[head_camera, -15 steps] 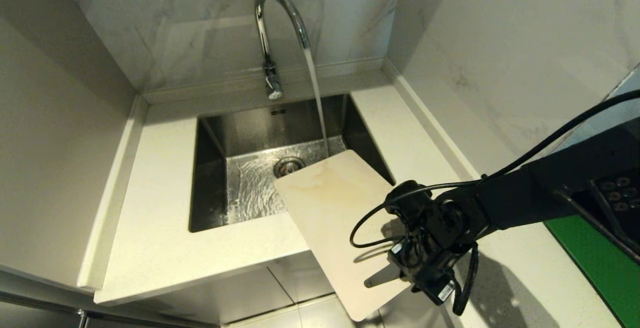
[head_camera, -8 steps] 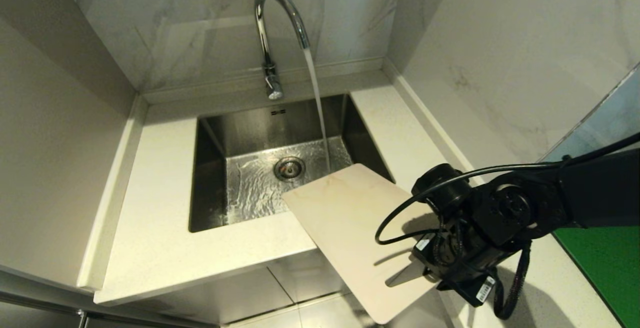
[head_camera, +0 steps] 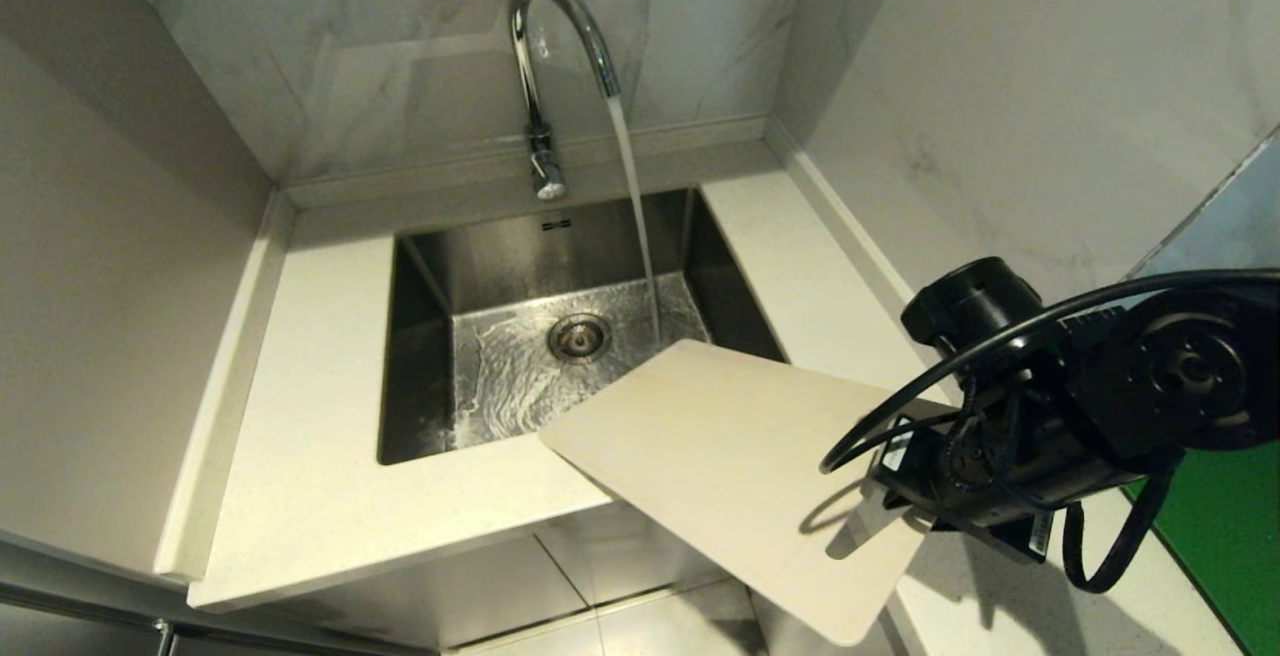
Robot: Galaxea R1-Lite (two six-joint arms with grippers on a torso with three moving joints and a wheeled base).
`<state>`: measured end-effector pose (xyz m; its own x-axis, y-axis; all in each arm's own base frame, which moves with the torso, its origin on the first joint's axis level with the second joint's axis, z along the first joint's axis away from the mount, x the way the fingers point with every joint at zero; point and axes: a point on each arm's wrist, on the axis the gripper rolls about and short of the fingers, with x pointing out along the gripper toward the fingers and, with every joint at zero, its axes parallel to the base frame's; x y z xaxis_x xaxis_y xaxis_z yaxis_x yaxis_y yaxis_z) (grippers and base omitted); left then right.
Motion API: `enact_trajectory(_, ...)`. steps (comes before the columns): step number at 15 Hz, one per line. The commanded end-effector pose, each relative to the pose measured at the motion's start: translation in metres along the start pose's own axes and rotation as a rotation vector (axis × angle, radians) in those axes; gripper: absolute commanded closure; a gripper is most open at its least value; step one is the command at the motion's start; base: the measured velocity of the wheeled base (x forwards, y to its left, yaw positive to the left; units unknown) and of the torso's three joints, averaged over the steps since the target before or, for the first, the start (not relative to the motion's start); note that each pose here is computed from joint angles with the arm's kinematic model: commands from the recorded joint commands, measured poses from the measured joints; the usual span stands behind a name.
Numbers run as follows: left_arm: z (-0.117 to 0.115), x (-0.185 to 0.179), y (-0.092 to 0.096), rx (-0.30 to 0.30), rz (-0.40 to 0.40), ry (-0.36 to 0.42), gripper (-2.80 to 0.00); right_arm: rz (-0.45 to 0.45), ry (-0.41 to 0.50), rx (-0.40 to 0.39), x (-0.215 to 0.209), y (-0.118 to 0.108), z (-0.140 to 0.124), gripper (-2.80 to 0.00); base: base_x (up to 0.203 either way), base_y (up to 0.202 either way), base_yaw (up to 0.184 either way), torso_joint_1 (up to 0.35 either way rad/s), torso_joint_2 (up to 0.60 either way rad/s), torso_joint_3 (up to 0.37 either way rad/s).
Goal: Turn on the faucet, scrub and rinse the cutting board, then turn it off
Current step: Pick up the cutting board
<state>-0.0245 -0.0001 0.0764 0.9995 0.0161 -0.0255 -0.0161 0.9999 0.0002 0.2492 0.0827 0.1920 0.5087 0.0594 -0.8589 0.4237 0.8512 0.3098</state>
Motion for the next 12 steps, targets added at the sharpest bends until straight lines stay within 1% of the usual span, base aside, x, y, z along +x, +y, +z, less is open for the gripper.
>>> enact_trajectory(1,0.000,0.000,0.000,0.000,0.001,0.001,0.00,0.030,-0.056,-0.090,-0.016,-0.005,0.010,0.00,0.000,0.000,0.000,0.000,0.00,0.000)
enact_trajectory(2,0.000,0.000,0.000,0.000,0.001,0.001,0.00,0.041,-0.084,-0.130,-0.022,-0.006,0.017,0.00,0.000,0.000,0.000,0.000,0.00,0.000)
enact_trajectory(3,0.000,0.000,0.000,0.000,0.001,0.001,0.00,0.055,-0.112,-0.149,-0.028,-0.005,0.022,0.00,0.000,0.000,0.000,0.000,0.00,0.000)
enact_trajectory(9,0.000,0.000,0.000,0.000,0.001,0.001,0.00,0.148,-0.254,-0.101,-0.061,0.016,0.059,0.00,0.000,0.000,0.000,0.000,0.00,0.000)
enact_trajectory(12,0.000,0.000,0.000,0.000,0.001,0.001,0.00,0.172,-0.287,-0.091,-0.082,0.023,0.075,0.00,0.000,0.000,0.000,0.000,0.00,0.000)
